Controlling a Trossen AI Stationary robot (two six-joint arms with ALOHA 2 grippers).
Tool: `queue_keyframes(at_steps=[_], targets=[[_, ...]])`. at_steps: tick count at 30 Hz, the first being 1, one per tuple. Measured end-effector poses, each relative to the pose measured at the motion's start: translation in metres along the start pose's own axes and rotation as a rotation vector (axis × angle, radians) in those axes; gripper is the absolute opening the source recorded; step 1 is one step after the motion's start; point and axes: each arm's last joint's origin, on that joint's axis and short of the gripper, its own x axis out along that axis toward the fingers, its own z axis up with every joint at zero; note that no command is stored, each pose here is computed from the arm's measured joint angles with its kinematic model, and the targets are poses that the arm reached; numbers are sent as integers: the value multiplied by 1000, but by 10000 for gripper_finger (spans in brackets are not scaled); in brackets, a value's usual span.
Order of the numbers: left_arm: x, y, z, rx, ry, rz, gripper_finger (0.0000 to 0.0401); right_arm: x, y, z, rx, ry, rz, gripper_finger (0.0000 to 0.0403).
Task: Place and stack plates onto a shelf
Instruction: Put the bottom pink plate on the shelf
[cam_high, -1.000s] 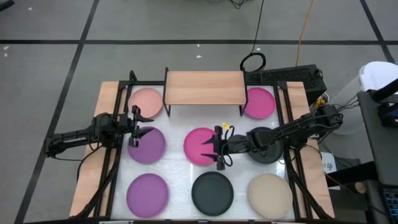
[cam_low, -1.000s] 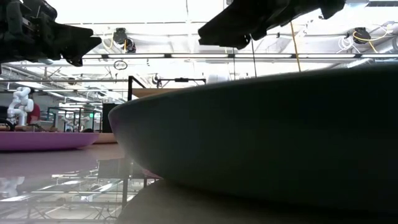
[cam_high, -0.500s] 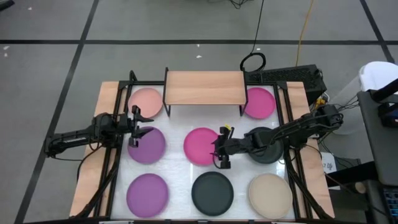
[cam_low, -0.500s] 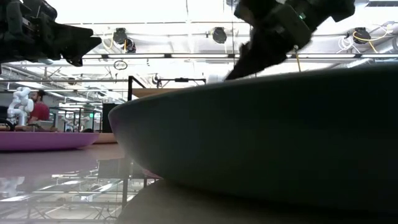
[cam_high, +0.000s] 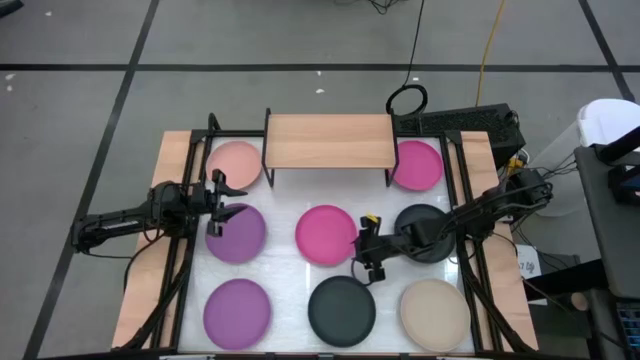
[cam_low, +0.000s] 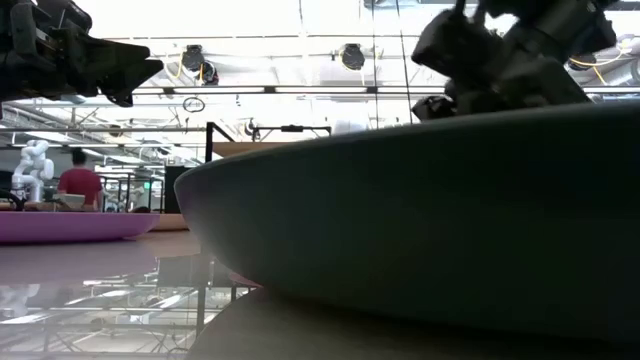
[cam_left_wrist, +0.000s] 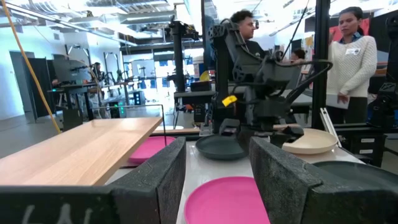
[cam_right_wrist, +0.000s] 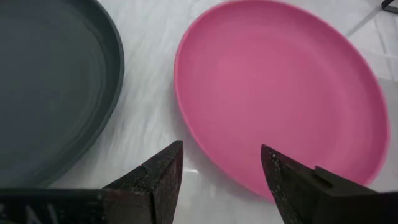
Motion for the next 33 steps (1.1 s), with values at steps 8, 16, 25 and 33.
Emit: queue_keyframes(at_steps=[8,16,25,33], targets=[[0,0,0,0,0,0,184,4,-2,-18,-78,-18,-85,196],[0,0,0,0,0,0,184,4,-2,-16,-164,-43,-108,196],[0,0,0,0,0,1,184,0,-2,9,-213,-106,-115,196],[0,0,0,0,0,0,184,-6,-4,35,-267,-154,-129,196]])
